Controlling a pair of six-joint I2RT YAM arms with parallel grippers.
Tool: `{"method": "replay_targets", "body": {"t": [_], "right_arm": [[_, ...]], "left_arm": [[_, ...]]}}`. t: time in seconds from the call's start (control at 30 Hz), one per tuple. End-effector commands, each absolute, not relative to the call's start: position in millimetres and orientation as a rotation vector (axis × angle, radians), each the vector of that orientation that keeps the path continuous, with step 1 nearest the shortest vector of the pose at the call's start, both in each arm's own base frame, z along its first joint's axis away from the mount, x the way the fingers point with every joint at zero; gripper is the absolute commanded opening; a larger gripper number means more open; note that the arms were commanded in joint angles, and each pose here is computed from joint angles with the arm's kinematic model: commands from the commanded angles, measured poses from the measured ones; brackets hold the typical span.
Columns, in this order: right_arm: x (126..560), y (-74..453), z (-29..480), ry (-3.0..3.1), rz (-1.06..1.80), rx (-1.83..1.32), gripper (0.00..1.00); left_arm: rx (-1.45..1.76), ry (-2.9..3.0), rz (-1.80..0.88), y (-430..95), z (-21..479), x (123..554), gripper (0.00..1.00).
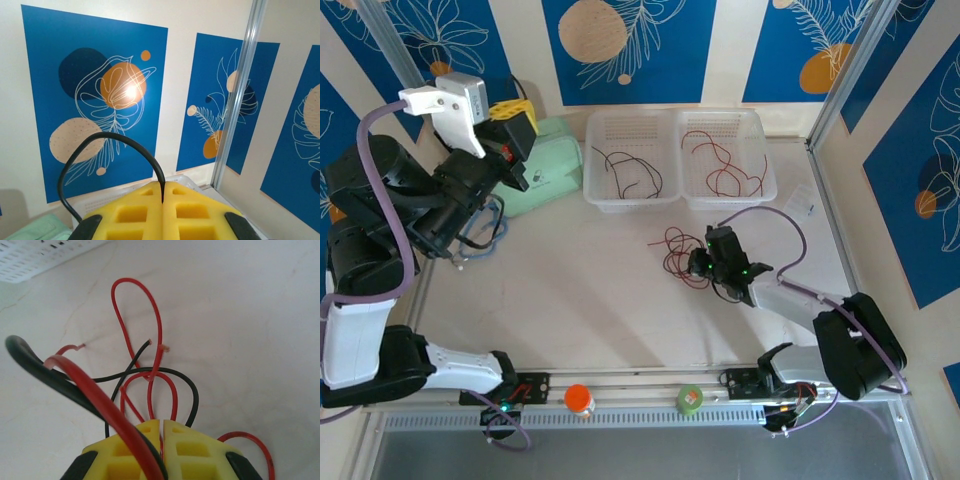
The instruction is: Untangle the cables
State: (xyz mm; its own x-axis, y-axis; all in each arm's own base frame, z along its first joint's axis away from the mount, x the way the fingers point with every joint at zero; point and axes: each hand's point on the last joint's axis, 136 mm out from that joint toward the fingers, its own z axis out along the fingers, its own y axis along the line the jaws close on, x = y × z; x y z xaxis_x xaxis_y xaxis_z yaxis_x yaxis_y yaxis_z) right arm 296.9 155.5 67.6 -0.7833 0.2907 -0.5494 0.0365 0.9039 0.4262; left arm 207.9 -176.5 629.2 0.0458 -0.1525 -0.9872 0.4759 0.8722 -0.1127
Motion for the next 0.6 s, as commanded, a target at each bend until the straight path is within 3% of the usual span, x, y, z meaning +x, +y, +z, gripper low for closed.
{"method": "replay_targets", "body": {"t": [0.0,0.03,0.13,0.2,0.37,0.57], "right_arm": [[280.1,150.0,64.6,2.496,0.541,0.312,0.02],[276.5,148.6,64.7,2.502,0.545,0.323,0.05],[263.5,145.7,66.9,2.516,0.570,0.338,0.34],[255.0,143.5,72.5,2.512,0.589,0.337,0.46],[235.3,134.2,96.5,2.485,0.613,0.317,0.56],[209.1,122.2,128.4,2.444,0.649,0.295,0.59]], "left_arm": [[0.281,1.445,-0.430,-190.4,627.8,222.2,0.00],[0.287,1.443,-0.421,-194.8,627.7,225.0,0.00],[0.291,1.441,-0.374,-209.5,626.0,238.3,0.00],[0.286,1.444,-0.331,-219.7,622.5,251.8,0.00],[0.264,1.511,-0.326,-243.6,600.0,295.9,0.00],[0.227,1.665,-0.506,-274.1,546.5,364.1,0.00]]}}
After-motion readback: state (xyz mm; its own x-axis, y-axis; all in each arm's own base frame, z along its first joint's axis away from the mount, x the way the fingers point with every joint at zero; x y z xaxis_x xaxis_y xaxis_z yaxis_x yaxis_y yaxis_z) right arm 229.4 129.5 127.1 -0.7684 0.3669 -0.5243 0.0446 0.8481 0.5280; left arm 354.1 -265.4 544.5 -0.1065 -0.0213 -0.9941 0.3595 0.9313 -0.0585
